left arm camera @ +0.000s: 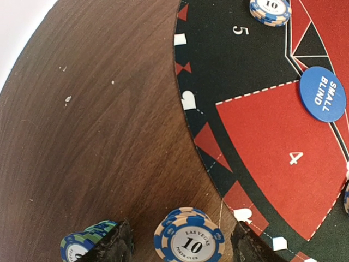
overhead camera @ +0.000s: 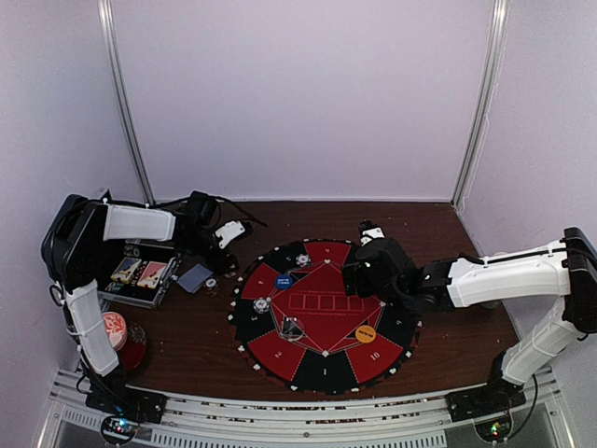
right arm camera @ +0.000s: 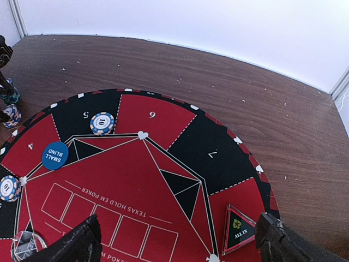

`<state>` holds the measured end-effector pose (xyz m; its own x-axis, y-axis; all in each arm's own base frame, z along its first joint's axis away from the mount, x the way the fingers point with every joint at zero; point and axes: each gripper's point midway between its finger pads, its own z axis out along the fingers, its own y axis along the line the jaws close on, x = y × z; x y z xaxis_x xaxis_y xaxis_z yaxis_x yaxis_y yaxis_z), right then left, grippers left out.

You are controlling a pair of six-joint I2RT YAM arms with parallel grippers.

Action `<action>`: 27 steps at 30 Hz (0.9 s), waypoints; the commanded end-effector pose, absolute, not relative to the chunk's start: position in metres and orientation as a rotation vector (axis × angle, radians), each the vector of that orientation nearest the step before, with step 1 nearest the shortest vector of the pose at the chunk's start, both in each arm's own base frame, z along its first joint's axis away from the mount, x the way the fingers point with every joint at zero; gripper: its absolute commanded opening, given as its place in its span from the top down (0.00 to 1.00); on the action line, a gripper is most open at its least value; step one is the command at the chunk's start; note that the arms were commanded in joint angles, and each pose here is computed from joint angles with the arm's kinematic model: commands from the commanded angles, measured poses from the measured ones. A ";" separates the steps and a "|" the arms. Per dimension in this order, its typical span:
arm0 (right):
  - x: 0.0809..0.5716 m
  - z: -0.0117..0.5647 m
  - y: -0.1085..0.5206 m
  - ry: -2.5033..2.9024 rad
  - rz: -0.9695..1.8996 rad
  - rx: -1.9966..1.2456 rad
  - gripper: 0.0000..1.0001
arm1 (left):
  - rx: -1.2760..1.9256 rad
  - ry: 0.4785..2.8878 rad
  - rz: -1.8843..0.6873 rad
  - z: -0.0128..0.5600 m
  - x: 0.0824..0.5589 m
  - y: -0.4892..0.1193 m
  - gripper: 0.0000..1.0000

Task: Distribute texas hold em gaming equipment
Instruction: Pick up the pile of poker chips from the pile of poker chips.

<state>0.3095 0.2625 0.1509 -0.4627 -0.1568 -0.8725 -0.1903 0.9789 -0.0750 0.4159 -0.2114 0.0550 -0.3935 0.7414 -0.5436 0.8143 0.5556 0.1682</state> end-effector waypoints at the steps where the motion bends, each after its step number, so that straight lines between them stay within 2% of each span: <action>1: 0.312 0.155 0.261 2.050 0.043 -0.219 0.01 | 1.265 2.248 -0.157 0.044 0.413 -0.205 0.35; 27: 0.313 0.155 0.261 2.050 0.041 -0.220 0.01 | 1.287 2.283 -0.131 0.036 0.409 -0.198 0.38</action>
